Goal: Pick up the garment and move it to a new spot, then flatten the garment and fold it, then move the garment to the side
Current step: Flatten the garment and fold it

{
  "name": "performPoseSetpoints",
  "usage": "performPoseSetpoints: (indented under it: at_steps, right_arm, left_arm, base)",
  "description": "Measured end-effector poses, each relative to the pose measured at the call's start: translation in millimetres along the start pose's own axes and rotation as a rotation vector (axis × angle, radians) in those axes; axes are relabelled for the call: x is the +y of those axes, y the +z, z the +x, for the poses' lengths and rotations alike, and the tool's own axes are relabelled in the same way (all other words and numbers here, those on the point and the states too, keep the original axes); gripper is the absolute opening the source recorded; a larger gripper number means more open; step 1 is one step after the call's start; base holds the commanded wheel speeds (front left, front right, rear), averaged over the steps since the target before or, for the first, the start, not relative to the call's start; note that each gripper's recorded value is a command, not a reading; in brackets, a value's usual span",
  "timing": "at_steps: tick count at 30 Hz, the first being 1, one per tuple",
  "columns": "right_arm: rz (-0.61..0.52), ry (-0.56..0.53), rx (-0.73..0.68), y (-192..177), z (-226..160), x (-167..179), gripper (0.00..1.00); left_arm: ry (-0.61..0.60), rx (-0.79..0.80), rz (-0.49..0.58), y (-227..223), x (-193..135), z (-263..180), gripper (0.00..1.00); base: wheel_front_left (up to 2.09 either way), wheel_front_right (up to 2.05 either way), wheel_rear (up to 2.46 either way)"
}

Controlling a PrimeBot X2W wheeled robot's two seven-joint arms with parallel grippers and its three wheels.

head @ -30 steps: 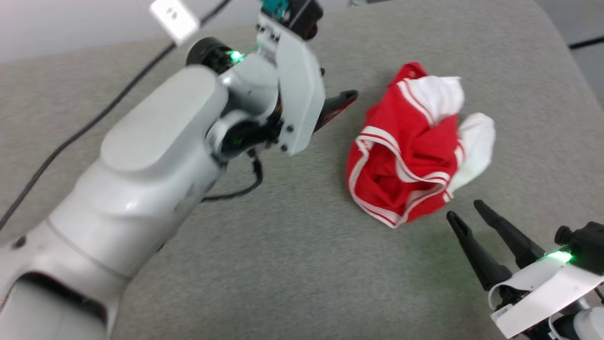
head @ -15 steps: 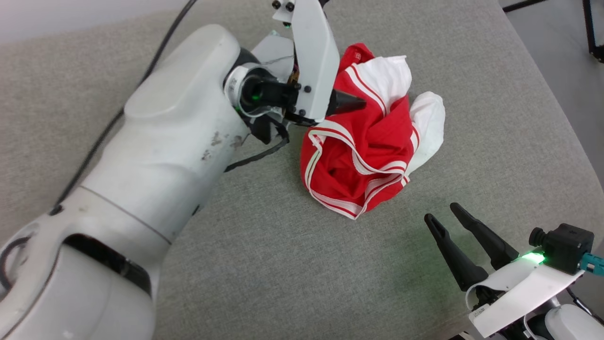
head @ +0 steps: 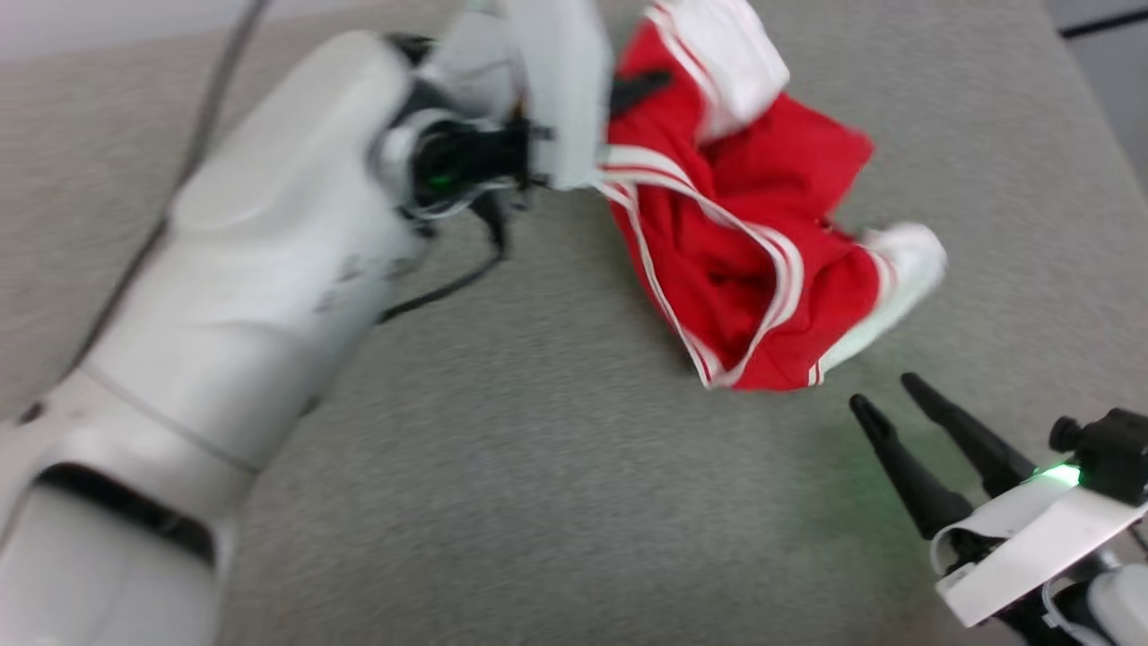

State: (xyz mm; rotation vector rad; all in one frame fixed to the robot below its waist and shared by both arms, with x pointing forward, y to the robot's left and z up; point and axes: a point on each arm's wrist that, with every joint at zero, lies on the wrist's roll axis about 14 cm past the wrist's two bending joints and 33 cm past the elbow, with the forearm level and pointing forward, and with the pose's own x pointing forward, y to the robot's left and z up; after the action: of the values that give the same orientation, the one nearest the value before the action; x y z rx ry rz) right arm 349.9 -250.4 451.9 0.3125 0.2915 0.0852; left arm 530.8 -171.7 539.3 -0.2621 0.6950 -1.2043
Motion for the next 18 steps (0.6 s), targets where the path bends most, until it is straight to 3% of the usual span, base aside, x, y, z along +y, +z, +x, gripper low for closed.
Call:
performPoseSetpoints:
  at_steps: [7,13,18]
  right_arm:
    - [-0.062,0.149,0.033,9,29,31,1.00]
    - [-0.095,0.276,0.066,12,50,66,1.00]
    - [-0.115,0.350,0.074,17,61,88,1.00]
  left_arm:
    - [0.253,-0.299,-0.094,-1,82,-95,0.00]
    - [0.494,-0.387,-0.247,-76,135,-177,0.00]
    - [0.635,-0.455,-0.326,-121,147,-230,0.00]
  base:
    - [0.00,0.00,0.00]
    - [0.00,0.00,0.00]
    - [0.00,0.00,0.00]
